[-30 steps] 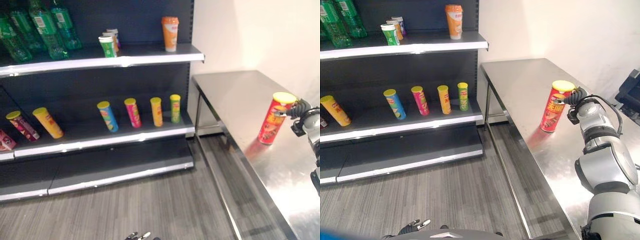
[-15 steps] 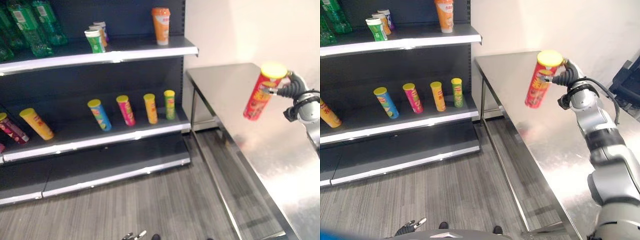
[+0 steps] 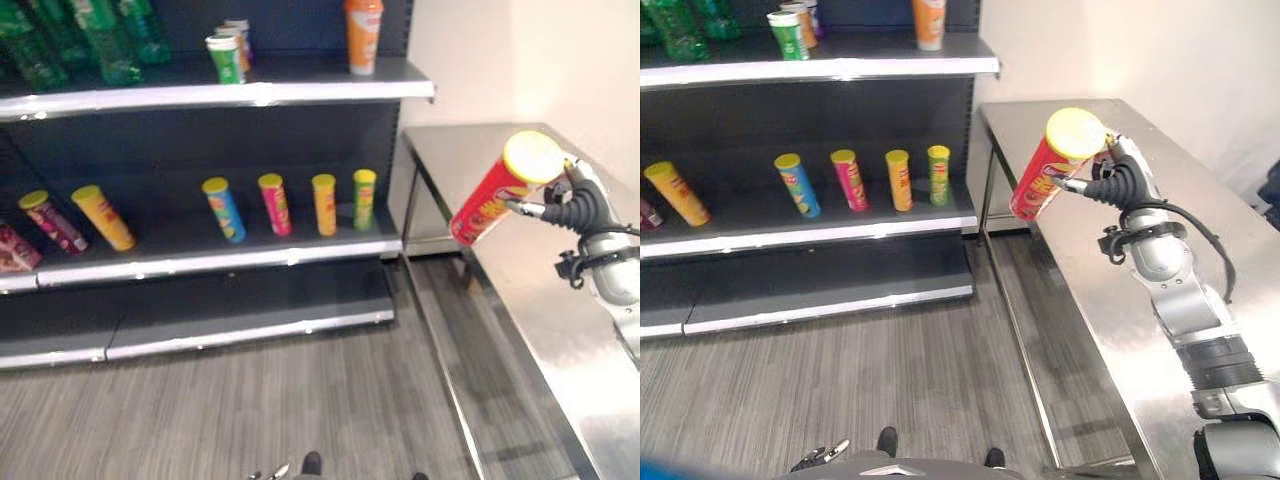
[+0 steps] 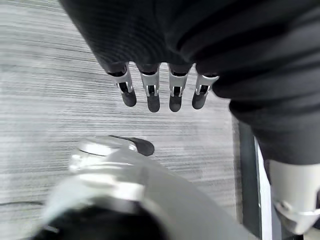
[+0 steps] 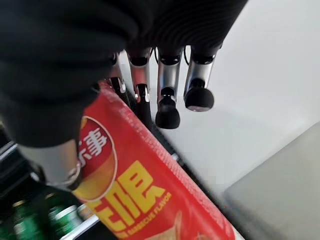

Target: Put the goods on the table back onto the shelves and tidy them up.

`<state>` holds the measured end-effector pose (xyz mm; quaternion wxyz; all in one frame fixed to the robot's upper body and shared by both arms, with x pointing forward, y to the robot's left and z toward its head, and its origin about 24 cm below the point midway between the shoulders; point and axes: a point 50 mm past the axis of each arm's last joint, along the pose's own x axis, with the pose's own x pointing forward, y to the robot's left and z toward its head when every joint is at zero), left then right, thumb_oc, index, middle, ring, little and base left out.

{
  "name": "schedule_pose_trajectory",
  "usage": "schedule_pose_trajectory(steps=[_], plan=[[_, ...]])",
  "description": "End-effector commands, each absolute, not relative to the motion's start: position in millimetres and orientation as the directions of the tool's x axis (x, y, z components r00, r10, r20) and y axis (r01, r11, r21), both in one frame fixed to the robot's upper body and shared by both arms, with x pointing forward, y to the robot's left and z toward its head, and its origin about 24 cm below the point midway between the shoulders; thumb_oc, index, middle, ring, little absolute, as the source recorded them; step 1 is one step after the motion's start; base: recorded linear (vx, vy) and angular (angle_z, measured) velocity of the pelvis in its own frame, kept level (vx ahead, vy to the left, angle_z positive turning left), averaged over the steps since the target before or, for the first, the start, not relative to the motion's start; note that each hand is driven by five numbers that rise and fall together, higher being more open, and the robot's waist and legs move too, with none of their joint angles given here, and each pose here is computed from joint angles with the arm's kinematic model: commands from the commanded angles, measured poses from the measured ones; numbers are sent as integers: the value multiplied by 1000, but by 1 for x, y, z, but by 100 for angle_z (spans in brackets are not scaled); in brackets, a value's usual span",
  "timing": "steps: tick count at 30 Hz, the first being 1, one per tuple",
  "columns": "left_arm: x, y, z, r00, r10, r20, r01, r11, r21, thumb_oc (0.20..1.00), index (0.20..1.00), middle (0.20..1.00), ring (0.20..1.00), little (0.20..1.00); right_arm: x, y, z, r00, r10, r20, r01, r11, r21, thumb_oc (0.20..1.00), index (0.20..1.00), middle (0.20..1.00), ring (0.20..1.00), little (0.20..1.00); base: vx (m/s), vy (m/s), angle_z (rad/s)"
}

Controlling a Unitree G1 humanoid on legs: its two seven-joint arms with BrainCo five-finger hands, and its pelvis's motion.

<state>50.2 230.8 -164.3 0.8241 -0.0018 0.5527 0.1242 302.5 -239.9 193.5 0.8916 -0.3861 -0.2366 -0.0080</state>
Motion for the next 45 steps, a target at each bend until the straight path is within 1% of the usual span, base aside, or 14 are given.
schedule_pose_trajectory(steps=[1,10,11,14,17,19,23,28,33,38,41,42,44,45], plan=[[77,254,-155,418,265,-869,-179,962,207,1000,1000,1000,1000,1000,310,-213,241,768,255,588,201,776,-598,200,200,200,200,200,-89,108,20],[78,261,-152,431,297,-852,-217,951,222,1000,1000,1000,1000,1000,320,-180,238,755,358,550,86,777,-624,200,200,200,200,200,-68,124,11],[79,265,-150,437,315,-843,-246,943,225,1000,1000,1000,1000,1000,322,-171,237,747,384,543,52,780,-623,200,200,200,200,200,-68,109,-8],[79,271,-147,441,334,-833,-270,935,231,1000,1000,1000,1000,1000,325,-163,235,748,404,527,20,780,-626,200,200,200,200,200,-46,76,-23],[79,277,-145,438,344,-831,-273,931,241,1000,1000,1000,1000,1000,326,-168,233,759,390,521,24,783,-622,200,200,200,200,200,-8,32,12],[70,276,-148,411,338,-847,-275,931,238,1000,1000,1000,1000,1000,325,-169,228,764,386,517,15,791,-612,200,200,200,200,200,32,-21,51],[75,273,-149,421,324,-847,-263,938,228,1000,1000,1000,1000,1000,327,-172,228,771,367,521,29,796,-604,200,200,200,200,200,-6,-55,49],[83,263,-150,437,317,-841,-327,928,180,1000,1000,1000,1000,1000,320,-198,221,810,300,503,92,783,-615,200,200,200,200,200,14,-9,53],[81,270,-149,425,339,-840,-324,923,208,1000,1000,1000,1000,1000,316,-212,222,820,259,510,143,771,-621,200,200,200,200,200,55,133,67],[79,279,-145,421,377,-825,-325,912,251,1000,1000,1000,1000,1000,311,-237,210,850,141,508,223,777,-589,200,200,200,200,200,313,383,29],[70,280,-147,399,384,-833,-340,905,254,1000,1000,1000,1000,1000,311,-232,206,854,149,499,205,786,-584,200,200,200,200,200,443,573,-2],[67,278,-149,380,378,-844,-317,911,265,1000,1000,1000,1000,1000,312,-232,198,874,150,463,183,780,-598,200,200,200,200,200,415,629,-82],[66,279,-149,377,374,-847,-298,915,271,1000,1000,1000,1000,1000,310,-232,195,880,152,449,173,779,-603,200,200,200,200,200,337,613,-51],[69,284,-147,389,378,-840,-261,920,293,1000,1000,1000,1000,1000,309,-231,187,888,134,440,165,800,-577,200,200,200,200,200,132,387,27]])
